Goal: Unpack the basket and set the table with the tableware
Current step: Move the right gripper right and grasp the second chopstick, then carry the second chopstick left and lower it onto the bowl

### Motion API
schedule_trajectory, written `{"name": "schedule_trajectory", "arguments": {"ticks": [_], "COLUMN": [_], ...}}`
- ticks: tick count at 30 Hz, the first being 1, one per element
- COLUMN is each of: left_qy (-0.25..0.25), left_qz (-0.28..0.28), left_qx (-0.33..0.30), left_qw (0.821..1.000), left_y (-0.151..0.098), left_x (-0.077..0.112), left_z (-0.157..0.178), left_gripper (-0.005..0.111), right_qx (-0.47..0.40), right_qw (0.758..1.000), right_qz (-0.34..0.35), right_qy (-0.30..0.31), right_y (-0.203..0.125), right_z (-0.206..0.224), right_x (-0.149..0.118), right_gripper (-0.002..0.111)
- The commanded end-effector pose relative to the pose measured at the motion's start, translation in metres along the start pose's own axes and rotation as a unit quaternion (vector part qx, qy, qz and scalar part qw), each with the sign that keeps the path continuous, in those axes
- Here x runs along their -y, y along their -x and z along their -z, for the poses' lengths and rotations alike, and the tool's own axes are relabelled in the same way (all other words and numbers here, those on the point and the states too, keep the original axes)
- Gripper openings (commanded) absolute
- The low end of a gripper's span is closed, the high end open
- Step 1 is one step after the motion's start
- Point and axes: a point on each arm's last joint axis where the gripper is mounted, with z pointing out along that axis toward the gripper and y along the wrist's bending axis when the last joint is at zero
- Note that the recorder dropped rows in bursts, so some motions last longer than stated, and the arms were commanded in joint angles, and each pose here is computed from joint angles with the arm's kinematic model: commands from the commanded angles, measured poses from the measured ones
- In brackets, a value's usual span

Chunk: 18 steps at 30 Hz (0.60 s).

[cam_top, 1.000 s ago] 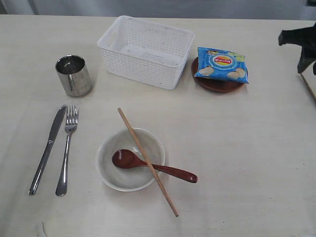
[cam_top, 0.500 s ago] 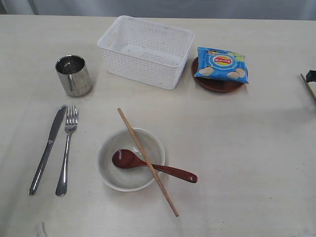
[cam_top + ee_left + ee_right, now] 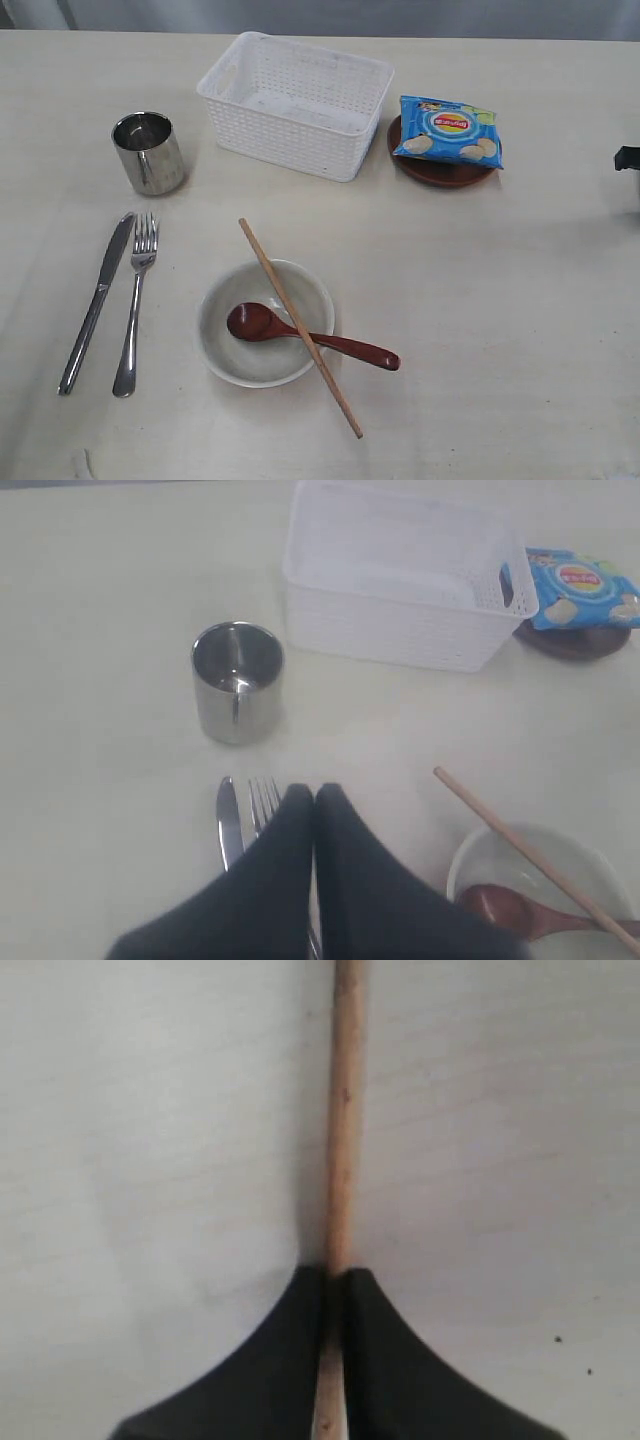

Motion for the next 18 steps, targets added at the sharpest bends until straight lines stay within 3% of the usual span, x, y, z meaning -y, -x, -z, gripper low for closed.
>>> {"name": "schedule_trajectory", "arguments": {"ticks": [1,9,14,18], "left_qy": [-0.007,-0.007,-0.007,-0.007], "left_qz": [0.001,0.002,0.002,0.002], "left_qx": [0.002,0.001,-0.001,-0.002], "left_qw": [1.000,1.000,1.000,1.000], "left_y": [-0.001,-0.001,-0.001,-0.002], "left_x": [0.001,0.001,0.001,0.001], "left_z": [0.000,0.000,0.000,0.000], "left_gripper": [0.000,0.000,0.000,0.000], "right_qx": [-0.014,0.078,0.135,0.160], "right_qw": [1.000,0.995,0.987,0.976], "right_qz": [-0.007,-0.019,0.040,0.108], "right_qy": [0.017,0.062,0.076,0.100], "right_y": [-0.003,-0.001,-0.010,-0.028], "right_z": [-0.010,0.059,0.108,0.138], "right_x": [-0.004,-0.031,-0.076,-0.128], "right_gripper": [-0.001,-0.001,-0.001,-0.001]}}
